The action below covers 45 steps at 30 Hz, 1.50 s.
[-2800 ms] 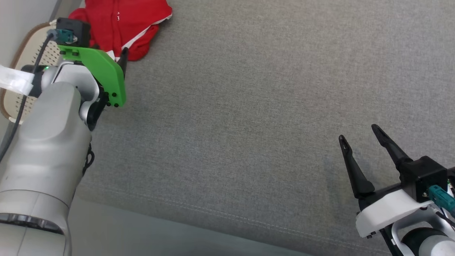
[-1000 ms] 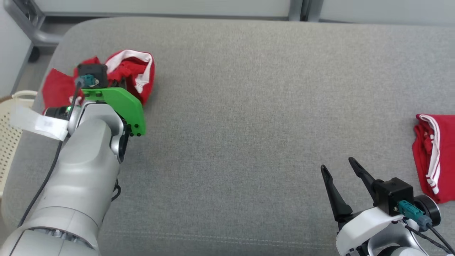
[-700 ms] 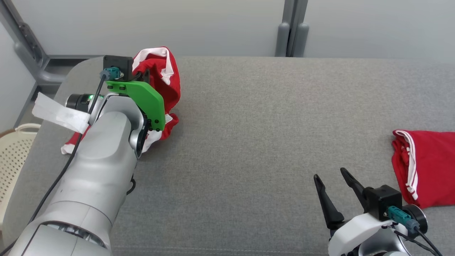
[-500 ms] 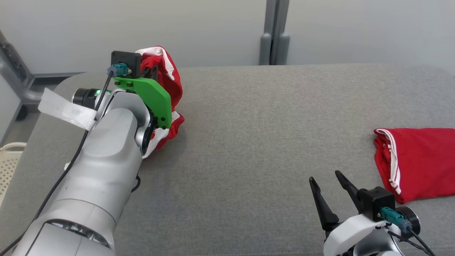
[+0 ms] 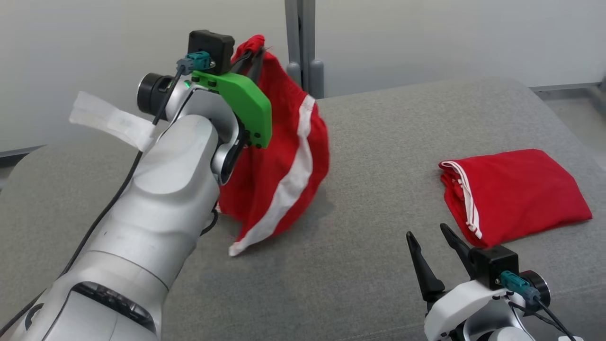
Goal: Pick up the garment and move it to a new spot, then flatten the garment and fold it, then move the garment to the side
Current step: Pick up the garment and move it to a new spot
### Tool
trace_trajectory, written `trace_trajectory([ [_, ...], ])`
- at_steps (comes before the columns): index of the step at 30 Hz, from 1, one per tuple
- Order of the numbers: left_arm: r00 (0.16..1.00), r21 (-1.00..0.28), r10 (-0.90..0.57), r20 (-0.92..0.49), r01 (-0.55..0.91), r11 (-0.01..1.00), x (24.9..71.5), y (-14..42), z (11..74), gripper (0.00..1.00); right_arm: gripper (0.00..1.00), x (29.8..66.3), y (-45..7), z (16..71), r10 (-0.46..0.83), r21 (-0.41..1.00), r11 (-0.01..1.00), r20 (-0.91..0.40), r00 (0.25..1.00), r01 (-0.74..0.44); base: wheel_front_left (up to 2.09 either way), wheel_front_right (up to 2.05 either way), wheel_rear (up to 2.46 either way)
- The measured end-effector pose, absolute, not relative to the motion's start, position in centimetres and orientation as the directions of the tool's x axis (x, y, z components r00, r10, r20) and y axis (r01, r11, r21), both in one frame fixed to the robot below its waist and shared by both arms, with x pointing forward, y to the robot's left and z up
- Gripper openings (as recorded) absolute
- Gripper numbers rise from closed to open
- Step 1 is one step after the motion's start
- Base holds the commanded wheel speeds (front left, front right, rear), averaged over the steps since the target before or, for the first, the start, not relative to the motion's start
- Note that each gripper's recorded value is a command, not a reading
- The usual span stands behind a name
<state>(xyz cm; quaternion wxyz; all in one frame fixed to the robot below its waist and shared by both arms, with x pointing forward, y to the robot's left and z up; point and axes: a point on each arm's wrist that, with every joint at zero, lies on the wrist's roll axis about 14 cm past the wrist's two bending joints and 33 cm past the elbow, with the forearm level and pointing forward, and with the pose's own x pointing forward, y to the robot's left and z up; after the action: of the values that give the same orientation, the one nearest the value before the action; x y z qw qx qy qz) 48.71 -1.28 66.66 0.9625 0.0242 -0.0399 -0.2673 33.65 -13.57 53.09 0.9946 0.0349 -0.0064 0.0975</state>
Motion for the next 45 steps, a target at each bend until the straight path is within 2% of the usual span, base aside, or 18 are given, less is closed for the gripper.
trace_trajectory([
  [6, 0.762, 0.068, -0.623, 0.177, 0.622, 0.78, 46.3, -6.4, 70.4, 0.0, 1.0, 33.2, -14.8, 53.6, 0.155, 0.077, 0.985, 0.044, 0.987, -0.158, 0.0, 0.0, 0.0],
  [11, 0.754, -0.006, -0.62, 0.219, 0.636, 0.771, 45.7, -7.7, 71.7, 0.0, 1.0, 33.1, -15.2, 53.5, 0.14, 0.081, 0.986, 0.048, 0.989, -0.144, 0.0, 0.0, 0.0],
  [19, 0.834, -0.113, -0.552, 0.002, 0.549, 0.828, 47.1, -5.1, 62.7, 0.0, 1.0, 33.7, -15.0, 53.3, 0.147, 0.089, 0.985, 0.047, 0.988, -0.151, 0.0, 0.0, 0.0],
  [20, 0.852, -0.118, -0.519, -0.065, 0.51, 0.852, 47.4, -3.6, 59.7, 0.0, 1.0, 33.8, -14.8, 53.1, 0.153, 0.096, 0.983, 0.042, 0.987, -0.156, 0.0, 0.0, 0.0],
  [23, 0.885, -0.05, -0.452, -0.112, 0.449, 0.892, 48.1, -0.7, 56.6, 0.0, 1.0, 34.0, -14.7, 53.0, 0.156, 0.097, 0.982, 0.039, 0.987, -0.159, 0.0, 0.0, 0.0],
  [34, 0.947, 0.039, -0.226, -0.227, 0.241, 0.97, 48.7, 8.4, 50.5, 0.0, 1.0, 34.6, -14.2, 52.8, 0.173, 0.091, 0.98, 0.028, 0.984, -0.175, 0.0, 0.0, 0.0],
  [35, 0.951, 0.046, -0.204, -0.233, 0.22, 0.974, 48.7, 9.1, 50.2, 0.07, 1.0, 34.6, -14.1, 52.8, 0.176, 0.09, 0.98, 0.027, 0.984, -0.178, 0.0, 0.0, 0.0],
  [36, 0.953, 0.054, -0.185, -0.239, 0.203, 0.978, 48.6, 9.6, 49.9, 0.42, 1.0, 34.7, -14.0, 52.8, 0.18, 0.087, 0.98, 0.027, 0.983, -0.181, 0.0, 0.0, 0.0],
  [37, 0.956, 0.06, -0.167, -0.242, 0.186, 0.981, 48.5, 10.1, 49.8, 1.0, 1.0, 34.7, -13.9, 52.8, 0.182, 0.086, 0.979, 0.028, 0.983, -0.184, 0.0, 0.0, 0.0],
  [45, 0.97, 0.094, -0.051, -0.238, 0.075, 0.993, 48.1, 14.3, 49.9, 1.0, 1.0, 34.8, -13.2, 53.3, 0.206, 0.073, 0.975, 0.036, 0.978, -0.208, 0.0, 0.0, 0.0],
])
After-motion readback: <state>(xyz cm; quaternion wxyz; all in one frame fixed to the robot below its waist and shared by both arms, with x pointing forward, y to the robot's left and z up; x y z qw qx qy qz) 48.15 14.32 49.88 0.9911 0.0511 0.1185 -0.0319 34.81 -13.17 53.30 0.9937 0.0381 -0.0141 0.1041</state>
